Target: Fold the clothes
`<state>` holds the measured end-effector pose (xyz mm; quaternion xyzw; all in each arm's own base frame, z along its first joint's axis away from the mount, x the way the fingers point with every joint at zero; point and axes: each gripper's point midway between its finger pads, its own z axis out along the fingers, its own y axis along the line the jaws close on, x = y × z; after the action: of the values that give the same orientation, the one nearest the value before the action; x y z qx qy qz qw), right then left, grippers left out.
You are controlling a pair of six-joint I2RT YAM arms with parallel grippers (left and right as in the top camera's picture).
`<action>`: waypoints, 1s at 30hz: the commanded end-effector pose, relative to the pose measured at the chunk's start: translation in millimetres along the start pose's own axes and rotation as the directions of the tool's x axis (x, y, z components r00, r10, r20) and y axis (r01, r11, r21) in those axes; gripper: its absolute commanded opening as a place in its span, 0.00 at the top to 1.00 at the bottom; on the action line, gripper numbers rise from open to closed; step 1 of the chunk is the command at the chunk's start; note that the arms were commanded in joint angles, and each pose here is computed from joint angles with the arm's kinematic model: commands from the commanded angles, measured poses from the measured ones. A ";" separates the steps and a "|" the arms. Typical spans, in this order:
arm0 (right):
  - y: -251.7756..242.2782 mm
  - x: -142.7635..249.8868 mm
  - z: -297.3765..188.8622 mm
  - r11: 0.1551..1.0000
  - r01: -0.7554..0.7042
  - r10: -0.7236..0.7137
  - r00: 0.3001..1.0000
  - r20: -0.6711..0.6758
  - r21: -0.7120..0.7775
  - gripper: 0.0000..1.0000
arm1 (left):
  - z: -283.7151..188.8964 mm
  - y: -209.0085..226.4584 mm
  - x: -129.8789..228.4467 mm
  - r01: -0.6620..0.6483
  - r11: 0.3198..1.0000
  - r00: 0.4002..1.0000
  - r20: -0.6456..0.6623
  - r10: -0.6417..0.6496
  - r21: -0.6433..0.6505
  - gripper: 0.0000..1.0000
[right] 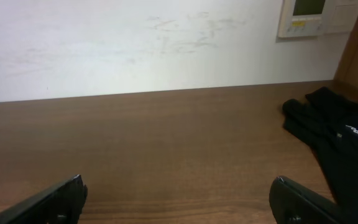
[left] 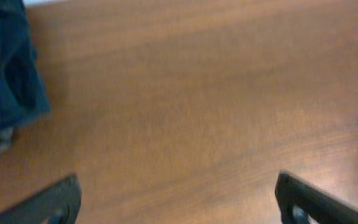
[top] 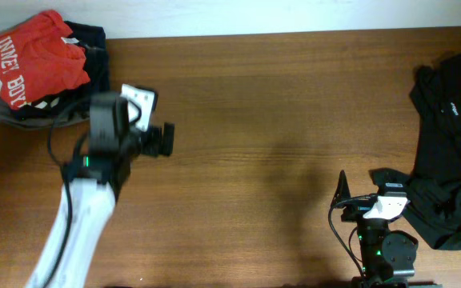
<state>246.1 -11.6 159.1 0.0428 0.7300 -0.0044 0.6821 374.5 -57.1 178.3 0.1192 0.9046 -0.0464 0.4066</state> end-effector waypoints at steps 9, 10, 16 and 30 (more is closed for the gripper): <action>1.0 2.2 -0.2 1.000 -0.002 0.002 1.000 -0.004 -0.004 0.01 | -57.4 -11.0 55.8 -0.037 0.998 0.927 0.371 0.057 -0.059 0.01; 1.0 2.2 -0.2 1.000 -0.002 0.002 1.000 -0.004 -0.004 0.01 | -60.3 -10.1 58.7 -0.035 0.997 0.920 0.388 0.059 -0.070 0.01; 1.0 2.2 -0.2 1.000 -0.002 0.002 1.000 -0.004 -0.004 0.01 | -77.7 -11.1 67.0 -0.033 0.995 0.878 0.473 0.073 -0.093 0.01; 1.0 2.2 -0.2 1.000 -0.002 0.002 1.000 -0.004 -0.004 0.01 | -87.5 1.3 83.0 0.005 0.987 0.784 0.614 0.096 -0.161 0.01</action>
<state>246.0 -11.6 159.3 0.0428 0.7297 -0.0044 0.6824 259.2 -29.9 177.0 0.0921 0.7294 -0.0146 0.6777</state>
